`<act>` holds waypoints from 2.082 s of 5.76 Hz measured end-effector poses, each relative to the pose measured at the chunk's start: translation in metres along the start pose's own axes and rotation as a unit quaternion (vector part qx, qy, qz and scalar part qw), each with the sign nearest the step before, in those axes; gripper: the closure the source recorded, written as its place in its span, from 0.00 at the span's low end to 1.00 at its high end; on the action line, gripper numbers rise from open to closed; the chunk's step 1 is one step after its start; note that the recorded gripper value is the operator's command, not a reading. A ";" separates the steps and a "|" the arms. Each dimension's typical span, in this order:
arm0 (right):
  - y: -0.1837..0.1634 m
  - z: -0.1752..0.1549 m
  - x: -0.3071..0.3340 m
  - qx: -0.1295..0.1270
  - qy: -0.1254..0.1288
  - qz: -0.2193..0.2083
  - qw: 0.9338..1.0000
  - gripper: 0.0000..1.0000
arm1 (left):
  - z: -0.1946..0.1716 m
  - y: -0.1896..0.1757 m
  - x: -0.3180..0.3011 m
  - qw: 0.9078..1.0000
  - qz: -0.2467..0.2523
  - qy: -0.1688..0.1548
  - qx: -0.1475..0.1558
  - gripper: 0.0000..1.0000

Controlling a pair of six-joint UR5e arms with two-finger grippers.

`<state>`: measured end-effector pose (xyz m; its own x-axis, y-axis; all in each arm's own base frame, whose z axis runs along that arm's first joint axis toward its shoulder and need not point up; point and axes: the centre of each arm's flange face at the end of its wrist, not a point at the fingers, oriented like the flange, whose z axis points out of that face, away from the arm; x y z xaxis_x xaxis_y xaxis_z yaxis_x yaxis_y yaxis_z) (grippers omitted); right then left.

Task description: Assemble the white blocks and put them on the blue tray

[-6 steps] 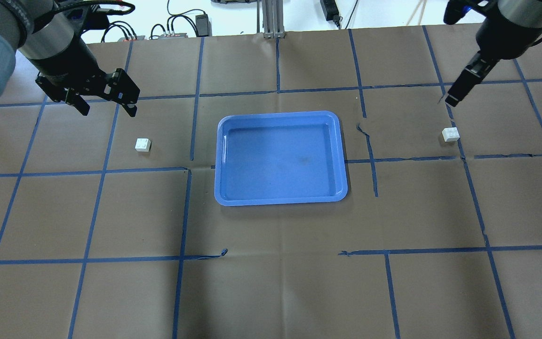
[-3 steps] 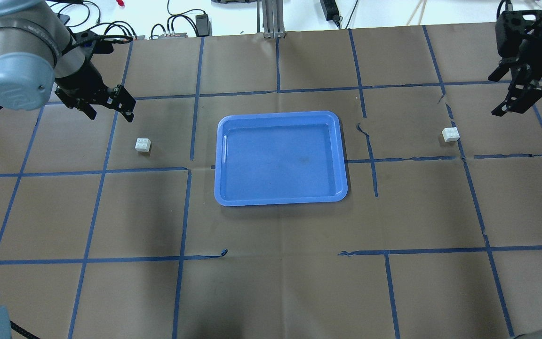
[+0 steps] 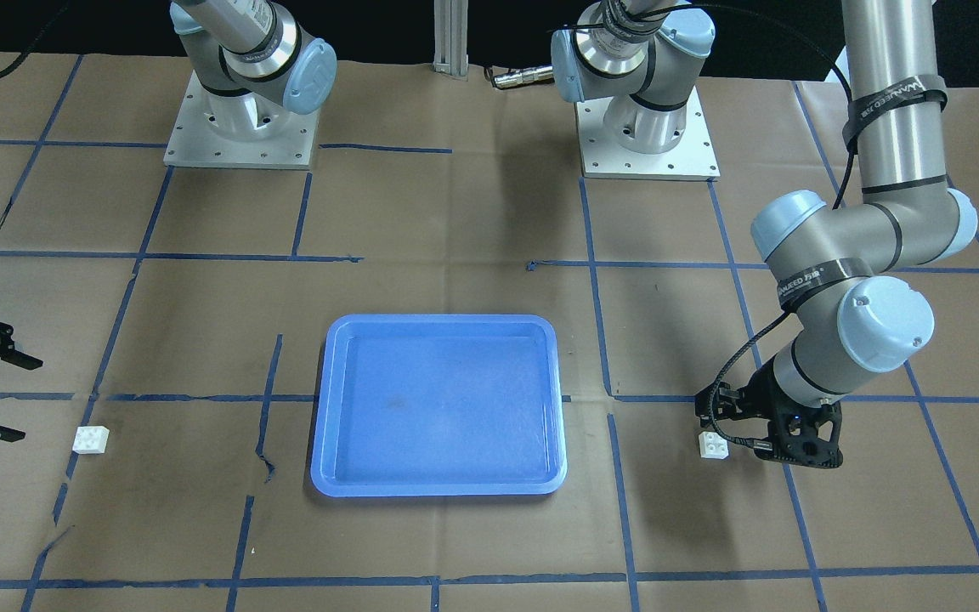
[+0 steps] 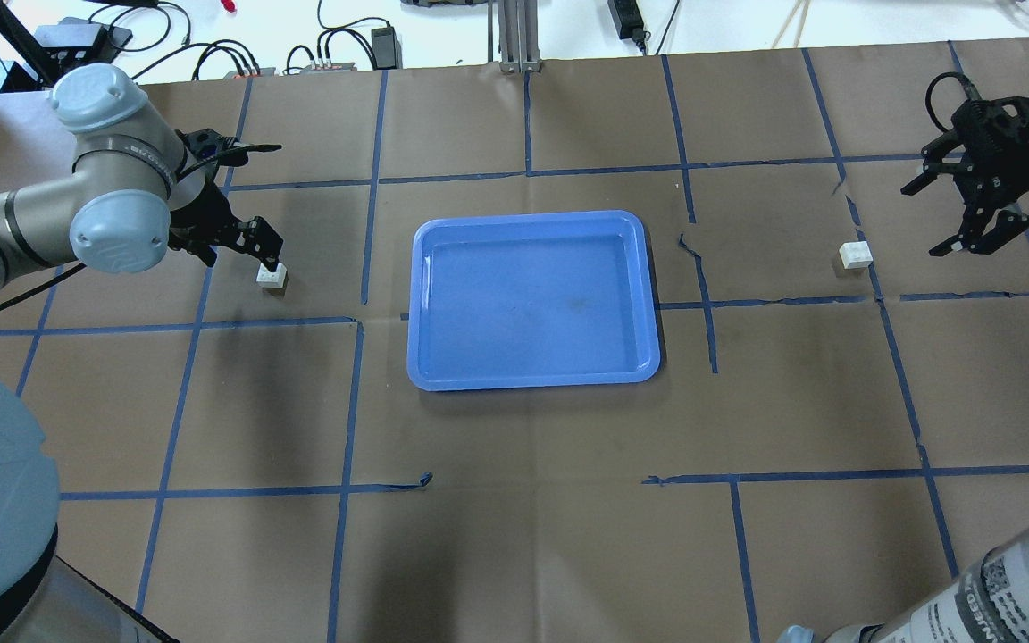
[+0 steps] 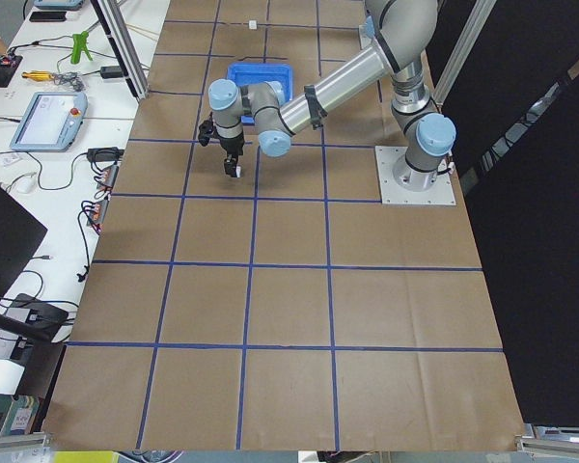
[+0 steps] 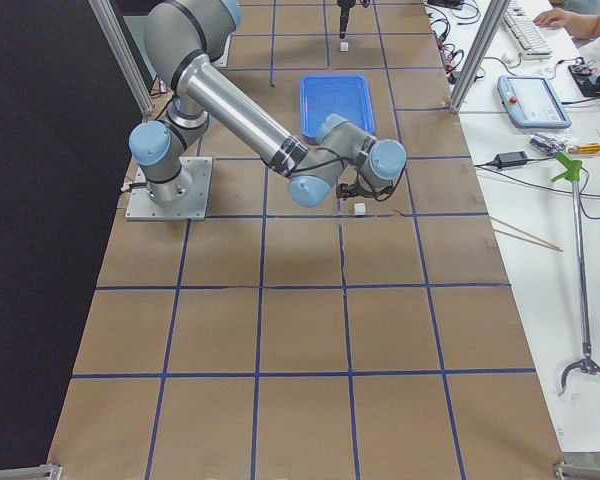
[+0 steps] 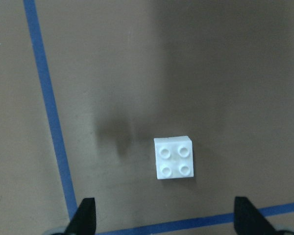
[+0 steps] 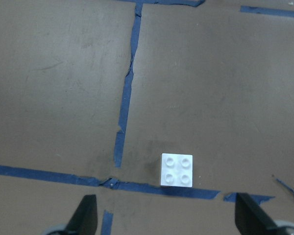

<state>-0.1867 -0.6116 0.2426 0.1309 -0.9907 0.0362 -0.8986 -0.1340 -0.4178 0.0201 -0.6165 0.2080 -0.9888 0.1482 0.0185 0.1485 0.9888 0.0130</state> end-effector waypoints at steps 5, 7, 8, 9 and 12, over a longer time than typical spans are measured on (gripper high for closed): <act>0.053 0.083 0.013 0.122 0.049 0.006 0.991 0.00 | 0.027 0.000 0.001 1.000 0.000 0.010 -0.010 0.89; 0.055 0.087 0.014 0.124 0.047 0.008 0.991 0.06 | 0.023 0.000 0.001 1.000 0.002 0.008 -0.006 1.00; 0.055 0.085 0.015 0.124 0.049 0.008 0.991 0.26 | 0.013 -0.001 0.001 1.000 0.005 0.005 0.001 1.00; 0.054 0.083 0.015 0.125 0.052 0.008 0.991 0.34 | -0.001 -0.003 0.009 1.000 0.029 0.000 0.010 1.00; 0.054 0.080 0.016 0.120 0.051 0.008 0.992 0.64 | -0.034 -0.002 0.136 0.952 0.302 0.014 0.038 1.00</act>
<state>-0.1995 -0.6328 0.1475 0.0631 -0.9915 0.1135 -0.7738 -0.1204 -0.6219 -0.1136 -0.5988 0.2446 -0.7223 0.6910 0.0269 0.6873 0.7217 -0.0818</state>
